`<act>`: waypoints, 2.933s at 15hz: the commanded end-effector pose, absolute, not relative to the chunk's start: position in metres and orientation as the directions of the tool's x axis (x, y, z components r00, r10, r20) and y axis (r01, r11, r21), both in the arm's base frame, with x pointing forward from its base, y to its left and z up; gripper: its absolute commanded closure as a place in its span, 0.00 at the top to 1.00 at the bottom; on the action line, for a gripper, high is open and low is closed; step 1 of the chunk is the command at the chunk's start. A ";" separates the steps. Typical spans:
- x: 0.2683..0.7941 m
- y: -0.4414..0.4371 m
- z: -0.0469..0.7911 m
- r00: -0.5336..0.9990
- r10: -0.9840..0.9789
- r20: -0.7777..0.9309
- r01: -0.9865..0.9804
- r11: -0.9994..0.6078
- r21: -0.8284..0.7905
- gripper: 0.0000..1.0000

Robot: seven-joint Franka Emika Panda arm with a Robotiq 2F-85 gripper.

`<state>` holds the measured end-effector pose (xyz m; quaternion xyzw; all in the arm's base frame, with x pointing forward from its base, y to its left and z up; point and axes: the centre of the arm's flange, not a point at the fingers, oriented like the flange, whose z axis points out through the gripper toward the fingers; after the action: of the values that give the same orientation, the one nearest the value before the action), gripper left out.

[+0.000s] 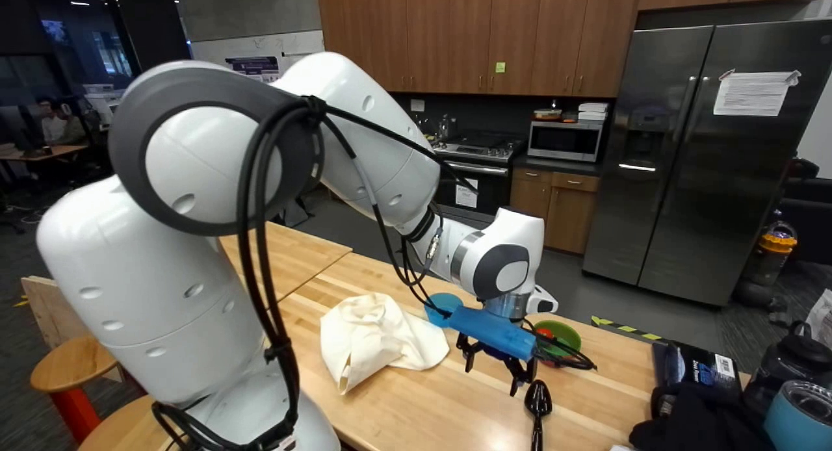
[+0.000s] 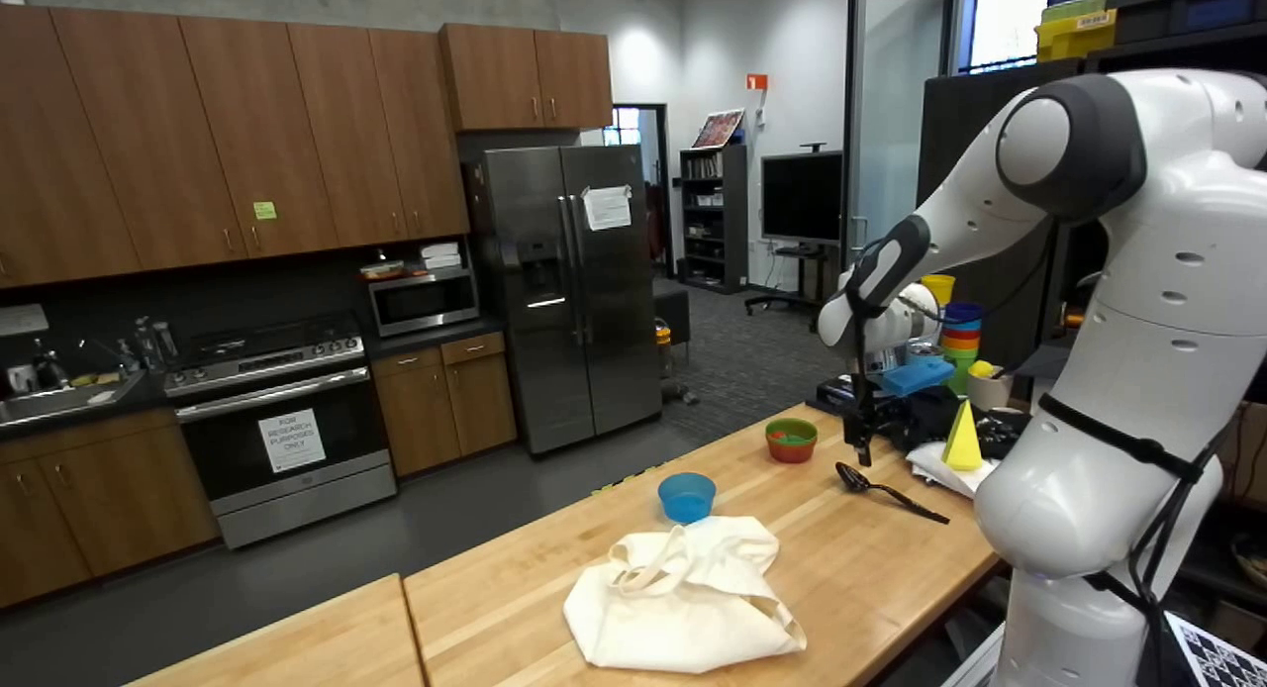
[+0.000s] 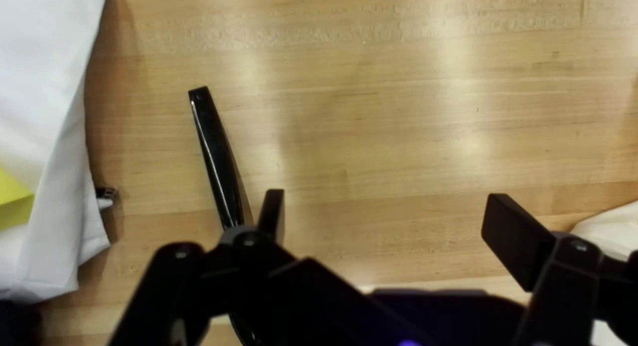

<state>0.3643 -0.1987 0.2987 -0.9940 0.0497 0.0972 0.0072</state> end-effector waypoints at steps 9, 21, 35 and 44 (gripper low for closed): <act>0.357 -0.199 0.299 0.966 -0.001 -0.258 -0.017 -0.998 -0.057 1.00; 0.285 -0.213 0.236 0.993 -0.054 -0.100 -0.055 -0.998 -0.008 1.00; 0.276 -0.277 0.195 0.994 -0.044 0.103 -0.045 -0.999 0.003 1.00; 0.299 -0.278 0.180 0.990 -0.017 0.141 -0.020 -1.000 0.019 1.00</act>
<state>0.2885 -0.2693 0.2038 -0.9976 0.0135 -0.0671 -0.0043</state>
